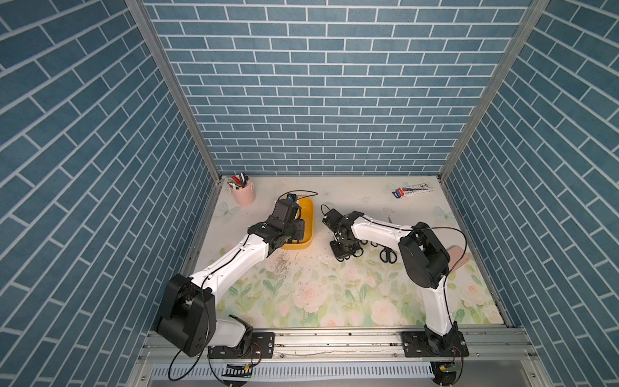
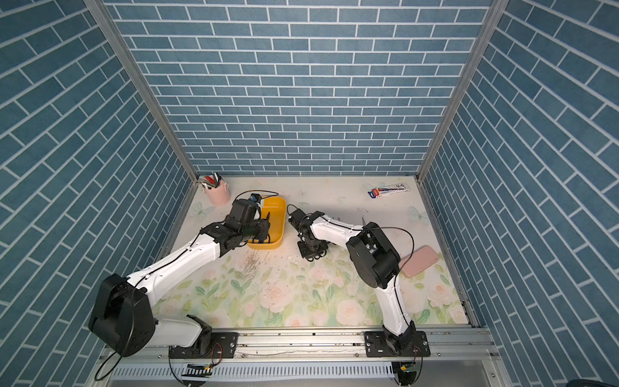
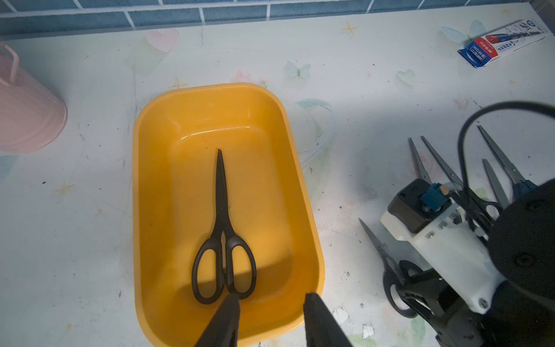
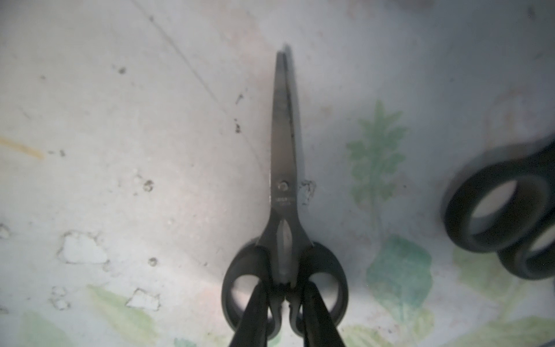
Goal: Put the scissors into the storage box
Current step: Pick up the scissors from the center of the board, then place the scissors in the storage box, then pick up the scissors from the center of the board, then place the scissors in the storage box, then move the storage box to the center of the board, then pick up the scissors from the center of the board.
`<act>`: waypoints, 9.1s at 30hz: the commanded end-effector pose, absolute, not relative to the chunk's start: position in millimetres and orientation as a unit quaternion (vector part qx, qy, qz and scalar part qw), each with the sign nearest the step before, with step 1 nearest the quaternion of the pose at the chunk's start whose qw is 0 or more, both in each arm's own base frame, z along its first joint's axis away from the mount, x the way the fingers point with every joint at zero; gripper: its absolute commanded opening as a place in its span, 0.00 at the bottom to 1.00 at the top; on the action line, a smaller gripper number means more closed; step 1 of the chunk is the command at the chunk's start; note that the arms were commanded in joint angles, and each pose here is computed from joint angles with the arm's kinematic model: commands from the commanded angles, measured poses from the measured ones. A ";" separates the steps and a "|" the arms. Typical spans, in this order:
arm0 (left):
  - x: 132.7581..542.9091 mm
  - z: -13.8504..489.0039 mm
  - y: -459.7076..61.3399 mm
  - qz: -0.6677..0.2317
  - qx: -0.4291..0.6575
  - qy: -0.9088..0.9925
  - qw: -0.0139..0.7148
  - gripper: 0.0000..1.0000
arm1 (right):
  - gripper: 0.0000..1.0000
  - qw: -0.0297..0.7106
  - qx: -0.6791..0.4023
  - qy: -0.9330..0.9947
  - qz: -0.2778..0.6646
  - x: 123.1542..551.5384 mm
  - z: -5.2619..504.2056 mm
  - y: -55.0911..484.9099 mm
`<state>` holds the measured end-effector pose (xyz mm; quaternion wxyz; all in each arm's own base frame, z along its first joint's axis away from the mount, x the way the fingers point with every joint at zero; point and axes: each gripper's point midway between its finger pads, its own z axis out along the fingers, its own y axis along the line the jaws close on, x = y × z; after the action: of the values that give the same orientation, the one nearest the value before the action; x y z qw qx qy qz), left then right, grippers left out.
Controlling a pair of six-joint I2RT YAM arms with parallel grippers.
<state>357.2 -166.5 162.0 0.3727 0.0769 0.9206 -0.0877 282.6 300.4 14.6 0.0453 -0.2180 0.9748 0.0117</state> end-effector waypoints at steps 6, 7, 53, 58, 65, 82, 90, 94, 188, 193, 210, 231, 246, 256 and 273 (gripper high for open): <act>358.6 177.6 -137.7 -0.075 0.024 0.914 0.397 0.42 | 0.00 -0.031 -0.226 0.972 -0.050 257.0 -34.1 270.6; 360.6 176.5 -128.4 -0.075 0.004 0.915 0.397 0.42 | 0.00 -0.022 -0.226 0.973 -0.043 262.7 -28.9 276.3; 356.4 190.7 -50.8 -0.045 -0.148 0.895 0.417 0.45 | 0.53 0.213 -0.220 0.917 0.254 390.1 111.9 505.6; 364.4 202.3 -59.7 -0.055 -0.129 0.892 0.429 0.46 | 0.58 0.278 -0.227 0.897 0.259 394.9 192.2 488.0; 372.2 240.7 -172.0 -0.157 0.062 0.874 0.456 0.52 | 0.60 0.304 -0.157 0.926 0.162 404.7 216.1 351.1; 310.2 182.0 -339.3 -0.267 0.326 0.827 0.373 0.68 | 0.53 0.151 -0.086 0.984 0.028 373.7 72.7 214.0; 315.3 171.5 -317.4 -0.217 0.305 0.845 0.383 0.68 | 0.50 0.142 -0.062 0.988 0.027 364.5 40.8 230.2; 313.0 167.9 -307.9 -0.212 0.301 0.846 0.386 0.70 | 0.47 0.134 -0.057 0.989 0.019 362.6 27.1 227.1; 410.7 99.2 -87.3 -0.169 -0.052 0.921 0.348 0.48 | 0.53 0.314 -0.070 0.938 0.126 396.6 171.8 258.9; 421.0 81.5 -91.0 -0.139 -0.043 0.934 0.326 0.44 | 0.53 0.278 -0.007 0.958 0.068 367.9 143.0 174.0; 417.5 78.2 -129.7 -0.122 -0.007 0.942 0.313 0.23 | 0.52 0.133 0.031 0.991 -0.007 280.0 53.8 101.0; 414.9 74.0 -136.6 -0.109 -0.011 0.951 0.290 0.16 | 0.45 0.121 0.027 0.992 -0.024 300.1 19.3 106.4; 389.9 82.2 -161.9 -0.138 -0.022 0.949 0.284 0.18 | 0.43 0.142 0.030 0.989 -0.009 313.7 46.4 114.0; 396.6 85.8 -159.5 -0.121 -0.016 0.947 0.297 0.24 | 0.40 0.130 0.037 0.991 -0.015 317.3 20.3 115.3; 404.1 115.3 -162.5 -0.132 -0.018 0.938 0.319 0.49 | 0.21 0.109 0.031 0.993 -0.026 310.2 0.4 112.2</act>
<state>399.3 -163.4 85.3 0.2941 -0.0137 0.9469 -0.1294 325.4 119.4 18.8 0.1425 0.0334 0.9892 -0.0067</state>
